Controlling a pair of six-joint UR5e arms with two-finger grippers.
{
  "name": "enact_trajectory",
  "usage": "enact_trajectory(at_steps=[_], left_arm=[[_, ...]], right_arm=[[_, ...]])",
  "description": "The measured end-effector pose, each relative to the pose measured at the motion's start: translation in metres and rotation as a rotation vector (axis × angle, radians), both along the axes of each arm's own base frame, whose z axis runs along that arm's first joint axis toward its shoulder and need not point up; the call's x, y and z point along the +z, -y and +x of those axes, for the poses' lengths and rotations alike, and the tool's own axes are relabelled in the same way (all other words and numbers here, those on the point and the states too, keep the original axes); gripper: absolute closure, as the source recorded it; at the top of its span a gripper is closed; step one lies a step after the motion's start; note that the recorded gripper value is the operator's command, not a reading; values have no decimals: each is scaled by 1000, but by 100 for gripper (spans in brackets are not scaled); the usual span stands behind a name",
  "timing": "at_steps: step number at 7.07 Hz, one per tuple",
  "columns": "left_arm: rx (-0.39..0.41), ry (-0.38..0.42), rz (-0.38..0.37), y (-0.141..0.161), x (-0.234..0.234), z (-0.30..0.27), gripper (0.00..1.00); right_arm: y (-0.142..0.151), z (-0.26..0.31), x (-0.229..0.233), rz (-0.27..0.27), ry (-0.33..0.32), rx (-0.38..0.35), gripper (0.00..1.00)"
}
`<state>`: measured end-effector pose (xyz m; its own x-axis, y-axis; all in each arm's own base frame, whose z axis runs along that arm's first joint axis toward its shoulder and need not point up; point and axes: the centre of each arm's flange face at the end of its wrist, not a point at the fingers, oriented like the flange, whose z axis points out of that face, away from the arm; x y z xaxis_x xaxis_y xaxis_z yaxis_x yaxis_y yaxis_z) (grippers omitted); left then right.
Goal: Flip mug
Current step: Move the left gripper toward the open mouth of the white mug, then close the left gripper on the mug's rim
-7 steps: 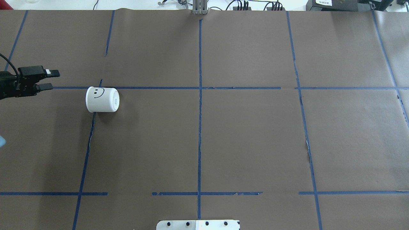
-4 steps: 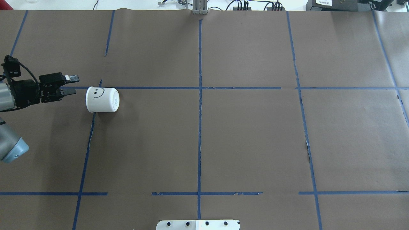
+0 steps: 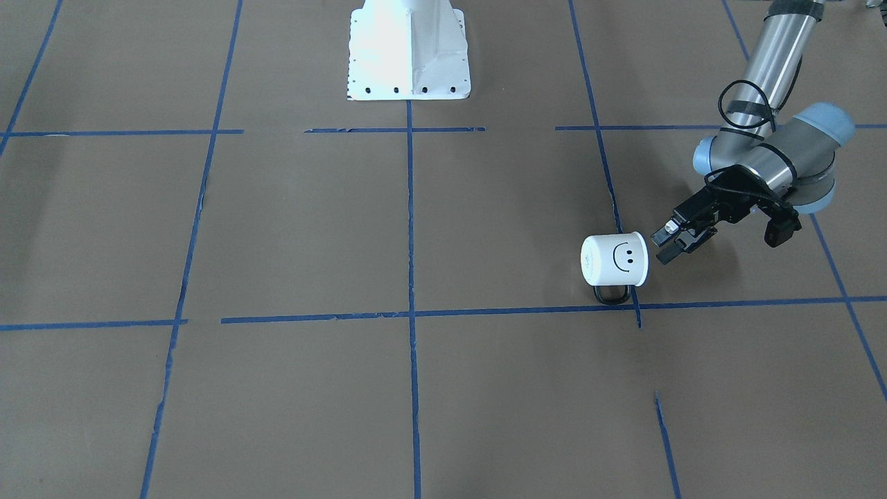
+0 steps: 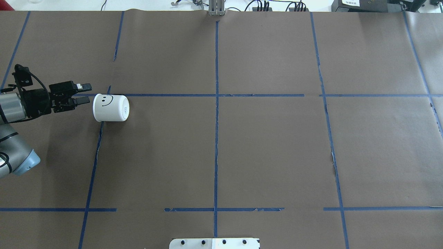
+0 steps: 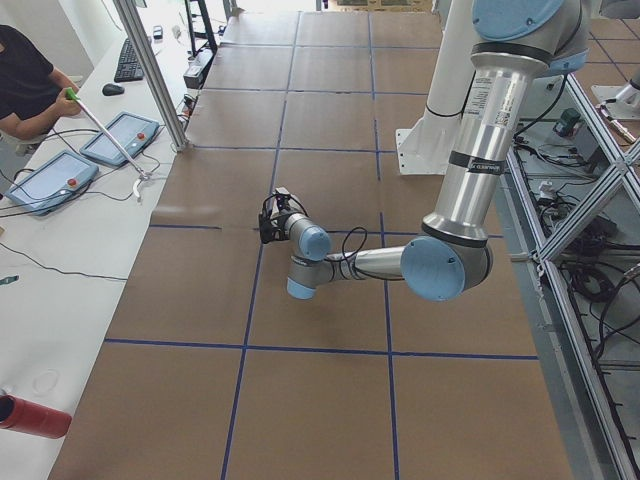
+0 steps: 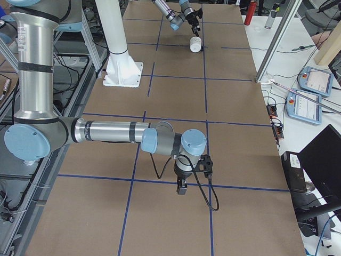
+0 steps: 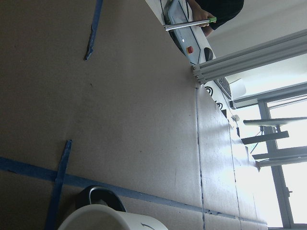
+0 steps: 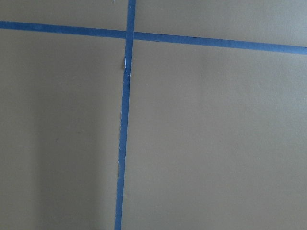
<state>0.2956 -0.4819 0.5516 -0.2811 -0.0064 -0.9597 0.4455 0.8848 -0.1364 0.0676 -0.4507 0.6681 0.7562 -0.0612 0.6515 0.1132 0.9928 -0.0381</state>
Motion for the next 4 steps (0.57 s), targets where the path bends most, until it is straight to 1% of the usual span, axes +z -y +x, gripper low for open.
enact_trajectory(at_steps=[1,2,3,4], left_arm=[[11,-5,-1,1,0,9,3],[22,-6,-3,0,0,17,8],[31,-11,-4,0,-2,23,27],[36,-17,-6,2,-6,28,52]], right_arm=[[0,0,0,0,0,0,0],[0,0,0,0,0,0,0],[0,0,0,0,0,0,0],[0,0,0,0,0,0,0]])
